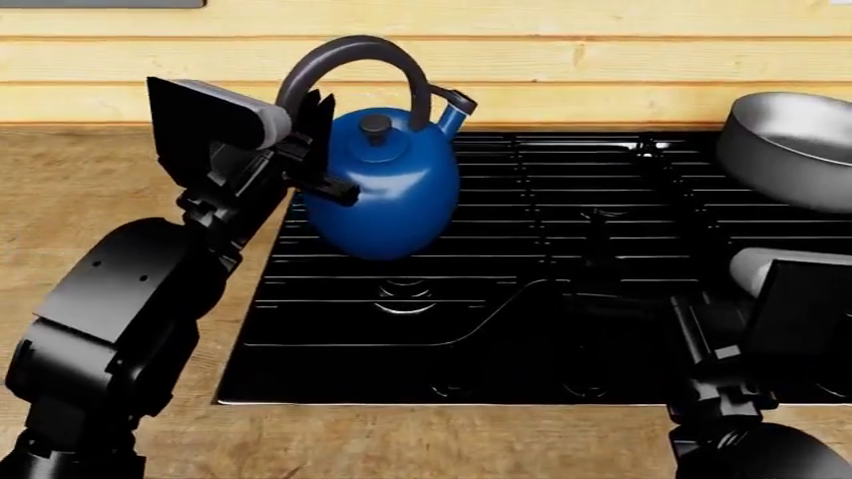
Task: Pick the kettle from the counter and place it on a stove burner. Then turn the burner on.
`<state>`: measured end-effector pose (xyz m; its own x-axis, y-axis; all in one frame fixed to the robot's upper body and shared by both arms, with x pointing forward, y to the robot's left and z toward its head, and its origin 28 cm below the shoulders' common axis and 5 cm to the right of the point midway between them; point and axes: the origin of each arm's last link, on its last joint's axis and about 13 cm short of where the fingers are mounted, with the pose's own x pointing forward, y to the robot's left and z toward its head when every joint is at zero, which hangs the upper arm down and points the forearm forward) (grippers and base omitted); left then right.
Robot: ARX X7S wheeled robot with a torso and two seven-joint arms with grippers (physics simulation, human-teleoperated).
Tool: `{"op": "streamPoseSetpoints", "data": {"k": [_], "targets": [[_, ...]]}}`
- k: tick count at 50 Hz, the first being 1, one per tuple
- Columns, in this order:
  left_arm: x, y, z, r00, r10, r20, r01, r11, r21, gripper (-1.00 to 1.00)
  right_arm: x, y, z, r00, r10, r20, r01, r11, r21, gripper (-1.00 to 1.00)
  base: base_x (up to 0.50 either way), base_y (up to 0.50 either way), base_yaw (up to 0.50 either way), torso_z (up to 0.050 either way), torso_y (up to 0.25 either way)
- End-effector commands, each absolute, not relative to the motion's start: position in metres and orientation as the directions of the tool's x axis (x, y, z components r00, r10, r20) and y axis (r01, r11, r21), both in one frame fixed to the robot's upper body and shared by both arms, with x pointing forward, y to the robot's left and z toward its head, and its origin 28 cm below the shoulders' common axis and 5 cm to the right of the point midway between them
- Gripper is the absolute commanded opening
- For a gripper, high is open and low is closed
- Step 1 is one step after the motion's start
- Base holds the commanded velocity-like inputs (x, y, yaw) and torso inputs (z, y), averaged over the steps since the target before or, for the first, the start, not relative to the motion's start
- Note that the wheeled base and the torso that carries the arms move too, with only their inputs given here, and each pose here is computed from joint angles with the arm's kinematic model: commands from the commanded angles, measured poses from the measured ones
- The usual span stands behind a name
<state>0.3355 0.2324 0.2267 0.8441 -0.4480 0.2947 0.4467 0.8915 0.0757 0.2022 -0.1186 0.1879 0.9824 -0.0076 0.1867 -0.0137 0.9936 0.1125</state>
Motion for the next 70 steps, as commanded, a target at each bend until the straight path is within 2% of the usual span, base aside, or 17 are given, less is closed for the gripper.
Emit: {"op": "streamPoseSetpoints", "data": {"k": [1,26,70], "targets": [[0.346,0.222,0.224,0.805,-0.475,0.355,0.501,0.865,0.023,-1.0,0.205,-0.118,0.182,0.984,-0.01,0.175,-0.011,0.993,0.119,1.0,0.0,0.0,0.0,0.0,0.0],[0.358,0.214,0.207,0.815,-0.516,0.263,0.529,0.848,0.025,-1.0,0.213,-0.117,0.174,0.989,-0.006,0.148,-0.012,0.993,0.116,1.0,0.0,0.0,0.0,0.0,0.001],[0.37,0.218,0.187,0.848,-0.483,0.216,0.498,0.867,-0.015,-1.0,0.223,-0.117,0.165,0.993,-0.007,0.121,-0.007,0.993,0.119,1.0,0.0,0.0,0.0,0.0,0.001]]}}
